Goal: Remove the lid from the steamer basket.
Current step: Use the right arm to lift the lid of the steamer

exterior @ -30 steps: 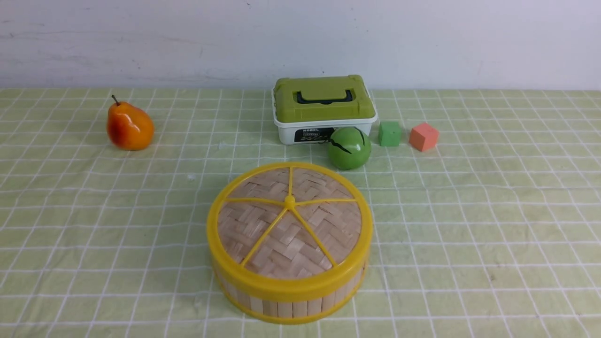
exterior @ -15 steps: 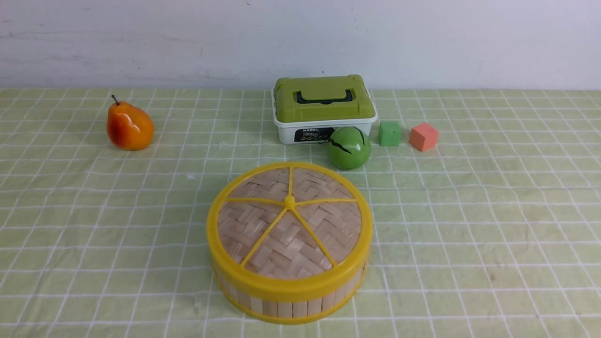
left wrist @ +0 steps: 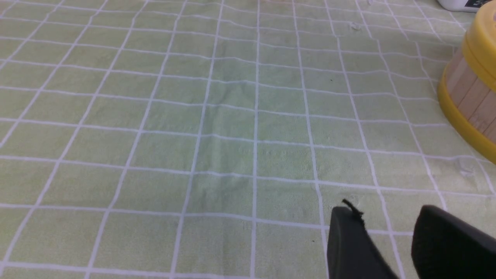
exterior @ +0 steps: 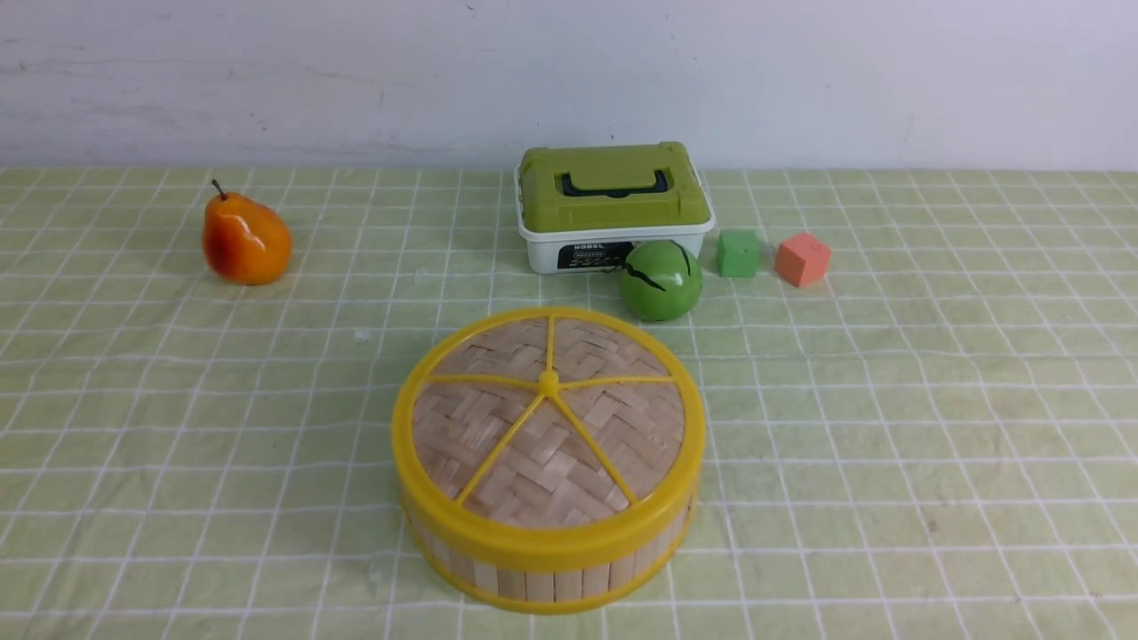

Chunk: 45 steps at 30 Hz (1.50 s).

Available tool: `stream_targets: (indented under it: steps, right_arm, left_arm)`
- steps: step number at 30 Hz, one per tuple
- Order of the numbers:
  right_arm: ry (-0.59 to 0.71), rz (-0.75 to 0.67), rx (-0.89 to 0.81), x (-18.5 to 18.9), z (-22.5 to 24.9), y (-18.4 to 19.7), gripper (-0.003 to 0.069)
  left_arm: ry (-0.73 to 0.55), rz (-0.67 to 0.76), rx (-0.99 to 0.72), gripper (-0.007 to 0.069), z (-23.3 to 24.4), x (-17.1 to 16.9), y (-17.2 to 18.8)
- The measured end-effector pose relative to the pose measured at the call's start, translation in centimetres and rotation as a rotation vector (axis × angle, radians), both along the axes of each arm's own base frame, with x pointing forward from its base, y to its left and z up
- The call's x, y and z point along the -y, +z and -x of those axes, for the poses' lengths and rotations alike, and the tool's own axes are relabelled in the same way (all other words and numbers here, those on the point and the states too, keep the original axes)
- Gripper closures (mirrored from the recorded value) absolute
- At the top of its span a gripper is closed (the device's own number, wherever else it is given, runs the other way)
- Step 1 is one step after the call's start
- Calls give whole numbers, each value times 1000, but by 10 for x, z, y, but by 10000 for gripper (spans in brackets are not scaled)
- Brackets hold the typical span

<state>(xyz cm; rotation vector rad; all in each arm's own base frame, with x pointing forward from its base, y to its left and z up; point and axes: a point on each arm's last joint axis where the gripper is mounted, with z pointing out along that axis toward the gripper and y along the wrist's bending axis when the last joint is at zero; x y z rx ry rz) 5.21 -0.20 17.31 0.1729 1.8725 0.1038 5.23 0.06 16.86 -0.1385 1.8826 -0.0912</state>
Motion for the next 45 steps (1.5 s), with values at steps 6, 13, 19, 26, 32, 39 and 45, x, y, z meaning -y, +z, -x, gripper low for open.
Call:
stream_targets:
  steps: [6,13,19,26,32,39,45]
  right_arm:
    - [3,-41,-1,-1,0,0,418]
    - [26,-478,-19,-15,1,1,418]
    - [39,-937,-57,-28,2,5,418]
    - [36,-983,-38,-28,1,7,418]
    - [51,-892,-18,-27,1,7,418]
    - [233,-358,58,-29,3,81,567]
    - [296,-11,-263,-25,-33,154,678]
  left_arm:
    - [0,0,0,386,0,0,0]
    - [0,0,0,386,0,0,0]
    - [0,0,0,386,0,0,0]
    - [0,0,0,386,0,0,0]
    - [0,0,0,386,0,0,0]
    - [0,0,0,386,0,0,0]
    - [0,0,0,386,0,0,0]
